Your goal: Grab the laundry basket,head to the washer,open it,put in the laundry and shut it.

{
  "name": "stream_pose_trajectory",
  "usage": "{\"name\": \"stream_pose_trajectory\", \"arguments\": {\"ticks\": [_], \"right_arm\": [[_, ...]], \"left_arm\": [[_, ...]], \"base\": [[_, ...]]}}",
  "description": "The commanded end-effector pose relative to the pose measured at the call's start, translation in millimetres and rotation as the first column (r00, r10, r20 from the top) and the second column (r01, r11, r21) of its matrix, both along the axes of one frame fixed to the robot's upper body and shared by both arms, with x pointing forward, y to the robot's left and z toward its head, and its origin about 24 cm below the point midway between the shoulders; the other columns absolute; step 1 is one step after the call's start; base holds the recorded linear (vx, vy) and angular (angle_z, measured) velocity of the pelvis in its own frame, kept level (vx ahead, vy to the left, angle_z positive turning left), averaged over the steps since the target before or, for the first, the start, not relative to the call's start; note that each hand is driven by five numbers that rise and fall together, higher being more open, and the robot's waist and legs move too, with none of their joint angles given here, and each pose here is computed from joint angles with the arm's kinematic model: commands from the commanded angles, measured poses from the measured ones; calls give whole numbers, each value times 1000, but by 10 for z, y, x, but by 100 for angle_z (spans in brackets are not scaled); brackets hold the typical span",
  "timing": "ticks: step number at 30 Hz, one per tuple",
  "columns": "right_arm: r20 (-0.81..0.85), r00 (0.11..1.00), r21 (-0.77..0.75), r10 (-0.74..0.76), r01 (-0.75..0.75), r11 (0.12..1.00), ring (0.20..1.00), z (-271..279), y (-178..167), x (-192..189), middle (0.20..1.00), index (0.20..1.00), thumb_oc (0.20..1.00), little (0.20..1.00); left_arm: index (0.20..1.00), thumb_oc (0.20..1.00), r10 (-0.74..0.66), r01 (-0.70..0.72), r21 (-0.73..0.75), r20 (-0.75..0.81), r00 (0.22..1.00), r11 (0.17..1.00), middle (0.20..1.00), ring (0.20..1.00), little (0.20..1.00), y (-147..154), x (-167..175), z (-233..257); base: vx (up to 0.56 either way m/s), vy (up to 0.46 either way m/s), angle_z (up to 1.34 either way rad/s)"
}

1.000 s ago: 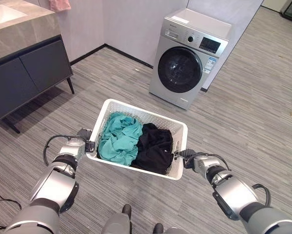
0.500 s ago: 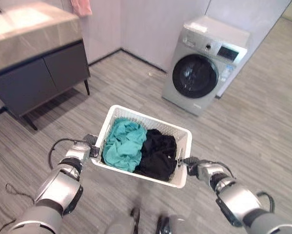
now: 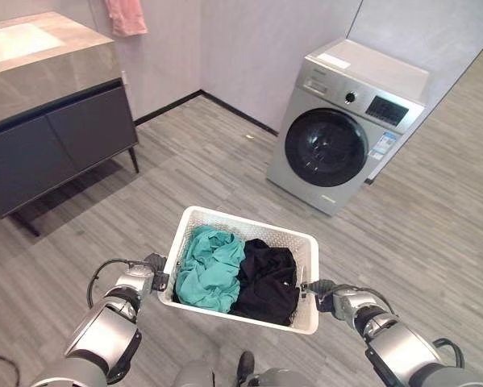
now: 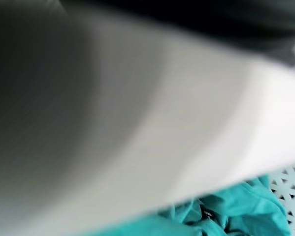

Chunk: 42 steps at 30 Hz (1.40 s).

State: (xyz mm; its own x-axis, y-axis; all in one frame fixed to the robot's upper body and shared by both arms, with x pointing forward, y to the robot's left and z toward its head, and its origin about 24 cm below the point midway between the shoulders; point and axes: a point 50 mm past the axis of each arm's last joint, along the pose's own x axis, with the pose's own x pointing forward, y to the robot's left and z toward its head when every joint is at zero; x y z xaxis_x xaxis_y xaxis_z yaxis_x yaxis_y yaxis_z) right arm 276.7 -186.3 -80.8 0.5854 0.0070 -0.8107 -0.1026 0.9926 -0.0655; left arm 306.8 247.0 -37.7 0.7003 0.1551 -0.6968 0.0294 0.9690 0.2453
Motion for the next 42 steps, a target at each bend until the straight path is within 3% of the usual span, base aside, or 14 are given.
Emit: {"name": "stream_pose_trajectory", "arguments": {"ticks": [1, 9, 13, 17, 28, 42], "right_arm": [[315, 949, 142, 12, -60, 988, 200, 678, 270, 653, 200, 200, 200, 200], [404, 905, 172, 130, -215, 961, 200, 791, 649, 685, 200, 200, 200, 200], [478, 848, 191, 226, -352, 916, 200, 1003, 1016, 738, 200, 200, 200, 200], [458, 868, 283, 193, -348, 894, 200, 870, 1188, 596, 200, 200, 200, 200], [363, 900, 247, 241, -342, 907, 200, 607, 1181, 452, 200, 200, 200, 200], [399, 893, 245, 209, -323, 914, 200, 733, 1128, 560, 200, 200, 200, 200]], "left_arm": [[200, 200, -111, 112, 1, 166, 980, 994, 200, 200, 200, -310, 425, 420], [200, 200, -85, 87, -5, 143, 986, 996, 200, 200, 200, -153, 279, 285], [200, 200, -30, 25, 33, 160, 987, 999, 200, 200, 200, 106, 276, 388], [200, 200, -30, 19, 71, 161, 986, 997, 200, 200, 200, 213, 277, 449], [200, 200, -50, 37, 94, 139, 989, 995, 200, 200, 200, 263, 232, 420], [200, 200, 34, -54, 123, 157, 987, 991, 200, 200, 200, 536, 162, 480]], "base": [[434, -32, -26], [464, 161, -58], [477, 268, -69], [412, 237, -61], [422, 284, 0], [295, -216, 1]]}}
